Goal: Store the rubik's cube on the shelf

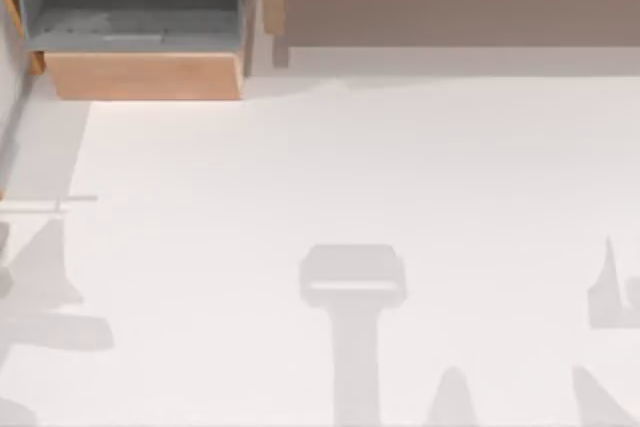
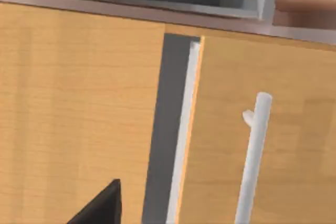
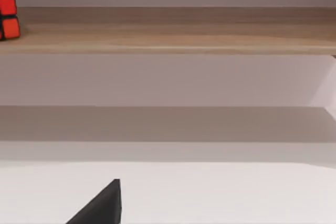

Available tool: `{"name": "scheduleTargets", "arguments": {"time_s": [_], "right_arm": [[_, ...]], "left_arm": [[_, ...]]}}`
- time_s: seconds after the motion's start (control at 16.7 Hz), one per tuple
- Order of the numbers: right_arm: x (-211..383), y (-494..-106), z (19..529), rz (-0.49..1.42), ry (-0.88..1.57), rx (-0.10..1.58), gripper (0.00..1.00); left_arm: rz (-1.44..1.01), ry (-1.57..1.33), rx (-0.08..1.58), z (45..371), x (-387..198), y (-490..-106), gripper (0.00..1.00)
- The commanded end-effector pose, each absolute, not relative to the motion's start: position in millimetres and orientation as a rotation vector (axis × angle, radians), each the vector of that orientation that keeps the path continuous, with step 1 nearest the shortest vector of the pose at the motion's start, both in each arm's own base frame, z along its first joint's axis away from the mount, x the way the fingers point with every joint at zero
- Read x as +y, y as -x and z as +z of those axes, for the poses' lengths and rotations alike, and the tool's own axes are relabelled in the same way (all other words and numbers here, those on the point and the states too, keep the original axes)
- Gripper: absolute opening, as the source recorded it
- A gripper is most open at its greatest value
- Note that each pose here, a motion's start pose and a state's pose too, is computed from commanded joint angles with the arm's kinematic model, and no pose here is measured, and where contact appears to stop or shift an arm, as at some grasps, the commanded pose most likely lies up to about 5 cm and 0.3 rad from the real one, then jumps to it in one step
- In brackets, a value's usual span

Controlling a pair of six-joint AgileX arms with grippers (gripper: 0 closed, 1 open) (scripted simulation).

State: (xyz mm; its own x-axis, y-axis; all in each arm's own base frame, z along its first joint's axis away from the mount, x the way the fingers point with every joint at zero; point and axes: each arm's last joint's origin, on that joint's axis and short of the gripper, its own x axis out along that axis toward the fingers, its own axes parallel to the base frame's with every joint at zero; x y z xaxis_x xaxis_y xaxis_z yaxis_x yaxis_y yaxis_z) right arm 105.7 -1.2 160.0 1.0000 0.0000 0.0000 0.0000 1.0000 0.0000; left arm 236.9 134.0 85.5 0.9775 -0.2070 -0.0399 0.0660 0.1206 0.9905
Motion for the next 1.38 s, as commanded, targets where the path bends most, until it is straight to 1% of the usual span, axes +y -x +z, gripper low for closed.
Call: {"name": "scheduleTargets", "arguments": {"time_s": [0.24,0.66,0.96,1.2,1.38], "right_arm": [[-1.2,-105.7,160.0,0.0,0.0,0.0,1.0],[-1.2,-105.7,160.0,0.0,0.0,0.0,1.0],[-1.2,-105.7,160.0,0.0,0.0,0.0,1.0],[-1.2,-105.7,160.0,0.0,0.0,0.0,1.0],[-1.2,-105.7,160.0,0.0,0.0,0.0,1.0]], "left_arm": [[-0.023,-1.566,-0.019,94.6,173.0,-229.5,1.0],[-0.02,-1.568,-0.016,94.3,173.9,-230.6,1.0],[-0.016,-1.571,-0.016,95.1,174.2,-252.4,1.0],[-0.016,-1.571,-0.016,95.1,174.1,-254.4,1.0],[-0.016,-1.571,-0.016,95.1,174.1,-254.4,0.77]]}}
